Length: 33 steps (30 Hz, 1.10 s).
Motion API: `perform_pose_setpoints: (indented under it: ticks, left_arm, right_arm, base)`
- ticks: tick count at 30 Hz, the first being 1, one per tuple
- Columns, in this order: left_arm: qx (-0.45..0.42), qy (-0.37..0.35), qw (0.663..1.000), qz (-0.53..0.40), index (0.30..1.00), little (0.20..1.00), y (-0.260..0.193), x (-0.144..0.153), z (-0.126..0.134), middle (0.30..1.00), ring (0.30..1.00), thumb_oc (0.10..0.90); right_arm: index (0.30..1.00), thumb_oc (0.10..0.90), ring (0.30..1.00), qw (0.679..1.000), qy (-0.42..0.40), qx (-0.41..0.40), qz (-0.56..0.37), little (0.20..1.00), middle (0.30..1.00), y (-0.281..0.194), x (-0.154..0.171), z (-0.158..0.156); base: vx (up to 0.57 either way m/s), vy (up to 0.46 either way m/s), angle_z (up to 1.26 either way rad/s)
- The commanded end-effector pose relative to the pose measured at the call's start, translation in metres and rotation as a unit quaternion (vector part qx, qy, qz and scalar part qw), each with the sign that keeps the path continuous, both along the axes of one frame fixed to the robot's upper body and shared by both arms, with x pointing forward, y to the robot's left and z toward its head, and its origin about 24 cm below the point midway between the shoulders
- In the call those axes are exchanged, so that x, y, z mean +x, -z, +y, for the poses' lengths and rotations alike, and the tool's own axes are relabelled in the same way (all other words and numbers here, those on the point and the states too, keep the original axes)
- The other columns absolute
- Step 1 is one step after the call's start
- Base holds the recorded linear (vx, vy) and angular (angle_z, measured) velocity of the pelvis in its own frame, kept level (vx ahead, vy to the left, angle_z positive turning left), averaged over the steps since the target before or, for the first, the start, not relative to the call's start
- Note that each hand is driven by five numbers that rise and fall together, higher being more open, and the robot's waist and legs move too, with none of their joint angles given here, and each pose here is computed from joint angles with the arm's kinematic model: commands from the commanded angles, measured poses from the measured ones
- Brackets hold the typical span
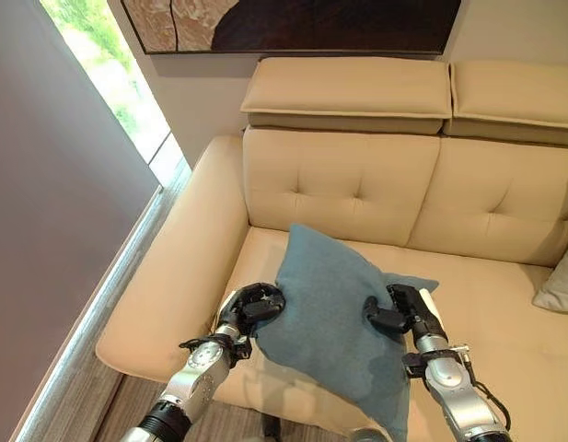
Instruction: Pick up all the scattered cushions and arrange them neatly on the sofa.
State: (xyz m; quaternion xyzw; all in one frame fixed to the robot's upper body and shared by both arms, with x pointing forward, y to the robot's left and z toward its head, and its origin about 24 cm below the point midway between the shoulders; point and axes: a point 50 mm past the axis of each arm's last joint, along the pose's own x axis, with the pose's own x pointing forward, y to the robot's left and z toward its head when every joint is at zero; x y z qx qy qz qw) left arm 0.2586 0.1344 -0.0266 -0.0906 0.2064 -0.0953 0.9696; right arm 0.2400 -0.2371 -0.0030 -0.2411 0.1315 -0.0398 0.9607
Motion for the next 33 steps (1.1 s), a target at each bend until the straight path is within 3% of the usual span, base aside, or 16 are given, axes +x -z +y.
perform_pose_setpoints:
  ticks: [1, 6, 11, 15, 20, 23, 28, 33]
  left_arm:
    - [-0.043, 0.119, 0.976, -0.178, 0.300, 0.300, -0.081, 0.049, -0.068, 0.300, 0.300, 0.400]
    - [0.018, 0.132, 0.940, -0.316, 0.300, 0.300, -0.162, 0.088, -0.090, 0.300, 0.300, 0.400]
    - [0.055, 0.082, 0.896, -0.434, 0.300, 0.300, -0.244, 0.112, -0.089, 0.300, 0.300, 0.400]
    - [0.083, 0.057, 0.868, -0.486, 0.300, 0.300, -0.273, 0.112, -0.080, 0.300, 0.300, 0.400]
    - [0.059, 0.068, 0.866, -0.492, 0.300, 0.300, -0.277, 0.109, -0.094, 0.300, 0.300, 0.400]
    - [0.089, 0.074, 0.858, -0.501, 0.300, 0.300, -0.280, 0.109, -0.088, 0.300, 0.300, 0.400]
    - [0.093, 0.077, 0.850, -0.512, 0.300, 0.300, -0.289, 0.108, -0.099, 0.300, 0.300, 0.400]
    - [0.116, 0.073, 0.829, -0.542, 0.300, 0.300, -0.308, 0.107, -0.097, 0.300, 0.300, 0.400]
  right_arm:
    - [0.300, 0.400, 0.300, 0.961, -0.104, -0.003, -0.256, 0.300, 0.300, -0.110, 0.061, 0.045]
    - [0.300, 0.400, 0.300, 0.901, -0.088, -0.097, -0.413, 0.300, 0.300, -0.226, 0.109, 0.055]
    - [0.300, 0.400, 0.300, 0.830, -0.049, -0.140, -0.537, 0.300, 0.300, -0.330, 0.113, 0.068]
    - [0.300, 0.400, 0.300, 0.802, -0.059, -0.149, -0.576, 0.300, 0.300, -0.358, 0.107, 0.080]
    - [0.300, 0.400, 0.300, 0.781, -0.055, -0.181, -0.595, 0.300, 0.300, -0.378, 0.098, 0.082]
    - [0.300, 0.400, 0.300, 0.770, -0.060, -0.193, -0.605, 0.300, 0.300, -0.393, 0.095, 0.088]
    - [0.300, 0.400, 0.300, 0.755, -0.049, -0.159, -0.634, 0.300, 0.300, -0.415, 0.088, 0.093]
    - [0.300, 0.400, 0.300, 0.732, -0.057, -0.177, -0.655, 0.300, 0.300, -0.437, 0.078, 0.104]
  base:
    - [-0.03, -0.020, -0.01]
    - [-0.25, 0.024, -0.04]
    - [-0.22, 0.018, -0.20]
    - [-0.12, 0.020, -0.34]
    - [-0.12, 0.143, -0.06]
    - [-0.16, 0.078, -0.28]
    - [-0.16, -0.011, -0.22]
    - [-0.03, -0.056, -0.06]
